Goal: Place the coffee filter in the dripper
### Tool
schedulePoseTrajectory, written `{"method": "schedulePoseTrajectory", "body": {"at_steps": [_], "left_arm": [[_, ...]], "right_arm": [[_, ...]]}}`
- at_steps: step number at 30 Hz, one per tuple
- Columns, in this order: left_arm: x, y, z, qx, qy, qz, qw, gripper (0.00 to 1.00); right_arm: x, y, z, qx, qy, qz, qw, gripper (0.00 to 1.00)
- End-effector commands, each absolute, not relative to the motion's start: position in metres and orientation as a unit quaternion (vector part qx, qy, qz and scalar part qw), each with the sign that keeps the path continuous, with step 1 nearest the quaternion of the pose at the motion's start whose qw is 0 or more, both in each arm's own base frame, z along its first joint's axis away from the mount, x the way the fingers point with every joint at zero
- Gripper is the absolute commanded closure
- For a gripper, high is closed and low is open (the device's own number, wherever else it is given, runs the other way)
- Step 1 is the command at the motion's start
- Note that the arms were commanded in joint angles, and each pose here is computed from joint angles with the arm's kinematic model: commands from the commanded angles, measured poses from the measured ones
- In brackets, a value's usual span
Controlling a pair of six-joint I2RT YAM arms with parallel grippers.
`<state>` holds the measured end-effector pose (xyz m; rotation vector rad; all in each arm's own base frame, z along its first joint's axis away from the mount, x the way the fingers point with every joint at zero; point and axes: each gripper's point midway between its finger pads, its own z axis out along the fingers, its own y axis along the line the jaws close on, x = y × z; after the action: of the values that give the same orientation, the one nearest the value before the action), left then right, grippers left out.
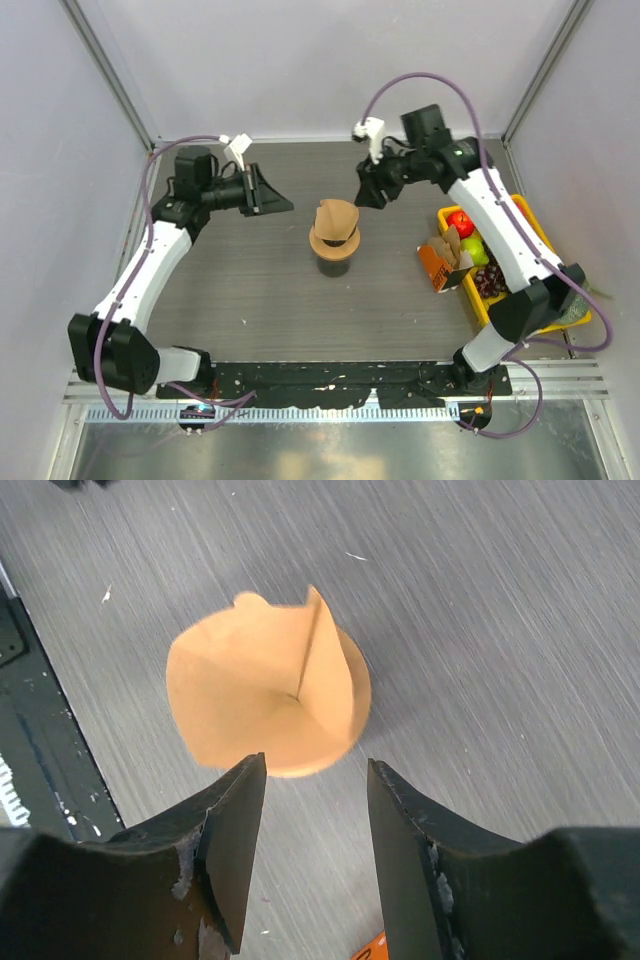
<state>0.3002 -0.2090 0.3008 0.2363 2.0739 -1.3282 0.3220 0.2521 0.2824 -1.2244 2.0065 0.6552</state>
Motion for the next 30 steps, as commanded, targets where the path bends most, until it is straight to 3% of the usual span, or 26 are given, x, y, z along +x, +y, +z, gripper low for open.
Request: {"method": "schedulePoseTrajectory", "body": {"at_steps": [1, 10, 30], "left_arm": [[0.3, -0.242, 0.32, 0.149, 0.754, -0.554, 0.321, 0.79], [0.301, -0.267, 0.297, 0.156, 0.753, -0.58, 0.269, 0.82], [0.319, -0.282, 0.248, 0.125, 0.781, -0.574, 0.211, 0.85]], "right_arm": [[0.302, 0.246, 0.306, -0.439, 0.748, 0.345, 0.358, 0.5], [0.304, 0.257, 0.287, -0.405, 0.743, 0.413, 0.336, 0.5], [0.311, 0.256, 0.24, -0.393, 0.774, 0.406, 0.287, 0.51]]}}
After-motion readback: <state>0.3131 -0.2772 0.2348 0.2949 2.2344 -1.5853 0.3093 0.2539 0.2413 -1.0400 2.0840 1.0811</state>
